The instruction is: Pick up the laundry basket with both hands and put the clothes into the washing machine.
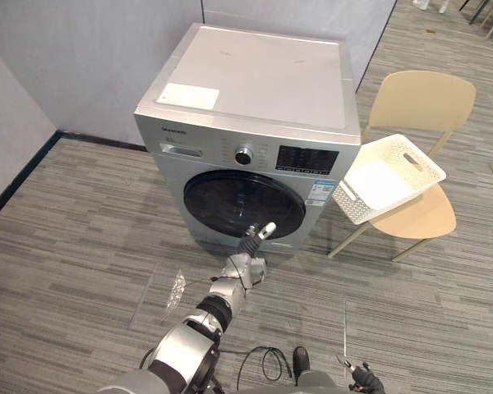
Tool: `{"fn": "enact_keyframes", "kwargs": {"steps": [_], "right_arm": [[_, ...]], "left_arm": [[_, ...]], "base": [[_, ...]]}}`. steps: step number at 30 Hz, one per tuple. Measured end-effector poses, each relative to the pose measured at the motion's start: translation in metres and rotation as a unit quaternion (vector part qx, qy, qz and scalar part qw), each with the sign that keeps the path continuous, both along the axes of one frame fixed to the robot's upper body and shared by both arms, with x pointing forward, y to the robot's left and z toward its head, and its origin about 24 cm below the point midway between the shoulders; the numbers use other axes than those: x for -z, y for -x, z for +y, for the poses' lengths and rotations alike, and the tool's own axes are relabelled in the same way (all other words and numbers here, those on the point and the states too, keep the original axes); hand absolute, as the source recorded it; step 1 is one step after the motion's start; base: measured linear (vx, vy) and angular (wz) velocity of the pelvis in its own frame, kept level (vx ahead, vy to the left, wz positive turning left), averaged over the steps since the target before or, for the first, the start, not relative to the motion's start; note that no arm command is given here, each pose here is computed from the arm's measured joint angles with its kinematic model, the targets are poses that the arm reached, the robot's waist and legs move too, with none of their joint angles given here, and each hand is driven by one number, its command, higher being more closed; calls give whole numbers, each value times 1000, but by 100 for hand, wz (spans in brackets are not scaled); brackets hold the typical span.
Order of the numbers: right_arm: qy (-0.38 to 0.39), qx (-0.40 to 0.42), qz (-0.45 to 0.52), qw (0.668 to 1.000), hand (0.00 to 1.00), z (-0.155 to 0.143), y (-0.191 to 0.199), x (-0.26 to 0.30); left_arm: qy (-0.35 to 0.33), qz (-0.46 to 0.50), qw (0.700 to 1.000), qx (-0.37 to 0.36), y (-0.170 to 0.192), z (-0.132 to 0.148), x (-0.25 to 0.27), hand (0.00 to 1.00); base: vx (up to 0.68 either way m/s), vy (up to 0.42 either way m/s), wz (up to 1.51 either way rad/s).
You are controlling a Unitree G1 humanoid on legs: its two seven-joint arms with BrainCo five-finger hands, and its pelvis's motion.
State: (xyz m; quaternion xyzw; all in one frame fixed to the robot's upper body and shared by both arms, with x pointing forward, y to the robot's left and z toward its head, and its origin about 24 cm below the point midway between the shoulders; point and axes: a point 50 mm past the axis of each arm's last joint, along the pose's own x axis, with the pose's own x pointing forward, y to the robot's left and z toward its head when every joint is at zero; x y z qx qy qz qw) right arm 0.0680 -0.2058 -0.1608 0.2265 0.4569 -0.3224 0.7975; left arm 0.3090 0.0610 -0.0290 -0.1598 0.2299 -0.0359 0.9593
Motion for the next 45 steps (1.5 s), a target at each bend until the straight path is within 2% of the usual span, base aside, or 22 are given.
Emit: {"fn": "enact_keyframes", "kwargs": {"steps": [5, 8, 11, 12, 14, 17, 20, 22, 27, 30, 32, 35, 37, 40, 45], "right_arm": [[0, 50, 14, 999, 0, -6, 13, 2], [-12, 57, 32, 998, 0, -1, 20, 6], [-25, 52, 37, 998, 0, 5, 16, 8], [-27, 51, 39, 998, 0, 5, 16, 9], [-27, 43, 32, 998, 0, 6, 10, 8], [-25, 20, 13, 999, 0, 4, -5, 6], [-21, -6, 13, 1000, 0, 2, -11, 5], [-25, -18, 17, 999, 0, 2, -12, 6], [-18, -40, 27, 999, 0, 1, -11, 6], [-6, -40, 37, 998, 0, -9, -5, 6], [-7, -35, 52, 998, 0, -10, 8, 8], [-20, -65, 28, 997, 0, 7, -11, 7], [-23, -74, 19, 997, 0, 13, -14, 6], [-16, -84, 3, 996, 0, 13, -17, 3], [-19, -112, 9, 993, 0, 18, -18, 4]], "left_arm": [[6, 63, 997, -35, 34, 19, 37, 0], [-24, 156, 986, -55, 82, 45, 81, 0], [-75, 263, 957, -93, 147, 94, 119, 0], [-82, 278, 952, -100, 157, 103, 123, 0], [-105, 318, 931, -149, 193, 138, 131, 0], [-113, 355, 906, -199, 231, 161, 136, 0], [-99, 379, 890, -236, 255, 165, 139, 0], [-66, 384, 878, -279, 264, 164, 140, 0], [-18, 385, 864, -326, 274, 160, 142, 0], [-20, 386, 870, -306, 272, 151, 143, 0], [-50, 370, 891, -259, 259, 153, 140, 0], [-99, 343, 909, -214, 245, 160, 134, 0], [-101, 333, 916, -200, 235, 154, 134, 0], [-97, 331, 919, -193, 232, 146, 135, 0], [-88, 316, 919, -221, 224, 145, 132, 0]], "base": [[53, -23, 12], [26, -5, 40], [50, -3, 29], [61, -12, 32], [63, -13, 41], [54, 1, 47], [31, 10, 48], [21, 13, 56], [99, 39, 75], [255, 153, 107], [281, 186, 135], [271, 77, 75], [277, 48, 71], [300, -109, 66], [407, -290, 72]]}}
